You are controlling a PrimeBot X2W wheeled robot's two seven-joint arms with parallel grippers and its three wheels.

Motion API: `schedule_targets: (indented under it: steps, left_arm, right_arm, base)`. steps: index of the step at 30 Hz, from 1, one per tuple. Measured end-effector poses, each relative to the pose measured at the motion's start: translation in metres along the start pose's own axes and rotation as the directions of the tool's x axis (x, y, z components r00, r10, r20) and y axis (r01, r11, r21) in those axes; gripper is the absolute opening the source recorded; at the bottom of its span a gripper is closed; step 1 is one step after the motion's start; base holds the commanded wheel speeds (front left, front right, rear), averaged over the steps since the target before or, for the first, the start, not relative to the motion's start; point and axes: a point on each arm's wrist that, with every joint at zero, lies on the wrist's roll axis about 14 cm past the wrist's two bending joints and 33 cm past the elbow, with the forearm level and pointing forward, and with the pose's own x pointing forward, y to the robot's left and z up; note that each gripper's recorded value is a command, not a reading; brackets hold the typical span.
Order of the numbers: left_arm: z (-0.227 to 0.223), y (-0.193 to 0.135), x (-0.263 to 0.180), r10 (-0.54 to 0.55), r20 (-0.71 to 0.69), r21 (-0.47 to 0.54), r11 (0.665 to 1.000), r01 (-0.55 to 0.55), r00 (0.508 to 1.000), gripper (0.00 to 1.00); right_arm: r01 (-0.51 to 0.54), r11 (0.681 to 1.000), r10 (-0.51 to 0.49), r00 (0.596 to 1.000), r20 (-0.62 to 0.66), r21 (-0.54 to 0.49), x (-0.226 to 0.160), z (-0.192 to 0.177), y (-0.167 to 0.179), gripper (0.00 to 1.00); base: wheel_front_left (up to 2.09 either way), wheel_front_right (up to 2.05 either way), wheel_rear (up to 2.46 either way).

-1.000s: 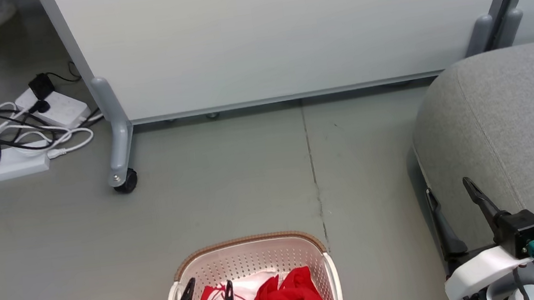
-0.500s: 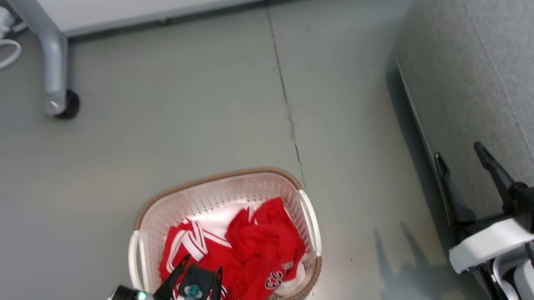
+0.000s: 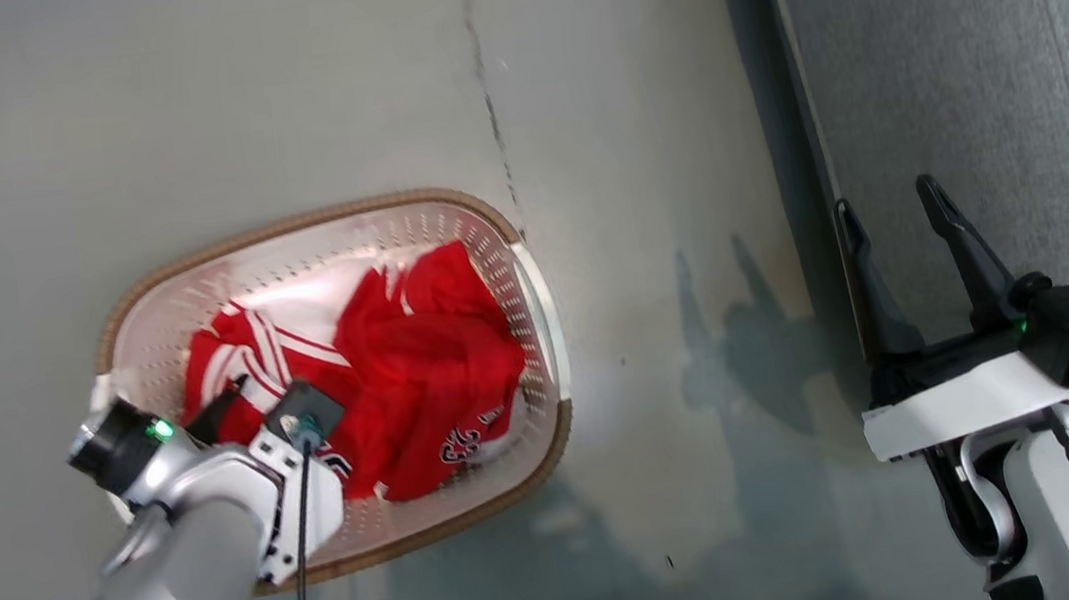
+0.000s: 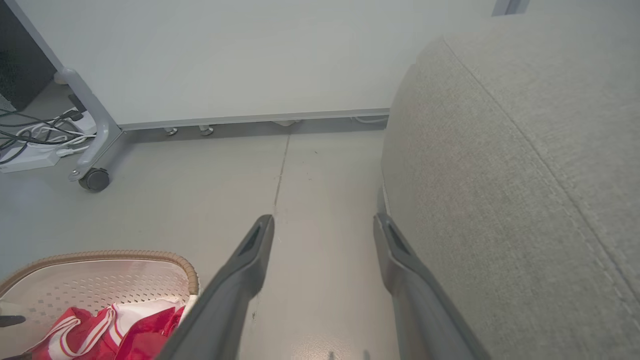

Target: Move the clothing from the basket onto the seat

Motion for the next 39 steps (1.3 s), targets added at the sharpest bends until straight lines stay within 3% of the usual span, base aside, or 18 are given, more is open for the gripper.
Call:
schedule_targets:
  steps: [10,16,19,29,35,36,37,39]
  left_arm:
    - [-0.029,-0.01,0.064,-0.13,-0.176,0.104,0.983,0.149,0.976,1.0]
    - [-0.058,-0.022,0.087,-0.178,-0.311,0.138,0.964,0.229,0.934,1.0]
    - [-0.063,-0.026,0.096,-0.185,-0.338,0.152,0.957,0.247,0.923,1.0]
    - [-0.078,-0.042,0.118,-0.2,-0.403,0.208,0.93,0.303,0.893,1.0]
    - [-0.081,-0.04,0.121,-0.186,-0.434,0.202,0.934,0.296,0.882,1.0]
    - [-0.081,-0.04,0.121,-0.184,-0.437,0.199,0.935,0.295,0.88,0.45]
    - [-0.082,-0.04,0.121,-0.185,-0.44,0.196,0.935,0.295,0.879,0.0]
    - [-0.08,-0.044,0.121,-0.199,-0.433,0.197,0.931,0.308,0.879,0.0]
  right_arm:
    - [0.059,0.996,-0.054,0.996,-0.074,0.067,0.01,-0.036,-0.02,1.0]
    - [0.07,0.995,-0.061,0.99,-0.125,0.072,0.007,-0.055,-0.023,1.0]
    - [0.087,0.99,-0.071,0.987,-0.147,0.111,0.004,-0.064,-0.024,1.0]
    - [0.14,0.986,-0.12,0.973,-0.198,0.094,-0.004,-0.08,-0.041,1.0]
    - [0.139,0.986,-0.118,0.97,-0.211,0.09,-0.005,-0.086,-0.04,1.0]
    - [0.14,0.986,-0.118,0.97,-0.212,0.09,-0.005,-0.086,-0.041,1.0]
    - [0.14,0.986,-0.119,0.97,-0.213,0.09,-0.005,-0.086,-0.041,1.0]
    - [0.142,0.986,-0.12,0.969,-0.215,0.089,-0.006,-0.087,-0.041,1.0]
  base:
    - [0.0,0.0,0.0]
    - [0.0,0.0,0.0]
    - [0.0,0.0,0.0]
    - [0.0,0.0,0.0]
    - [0.0,0.0,0.0]
    - [0.0,0.0,0.0]
    - [0.0,0.0,0.0]
    - [0.0,0.0,0.0]
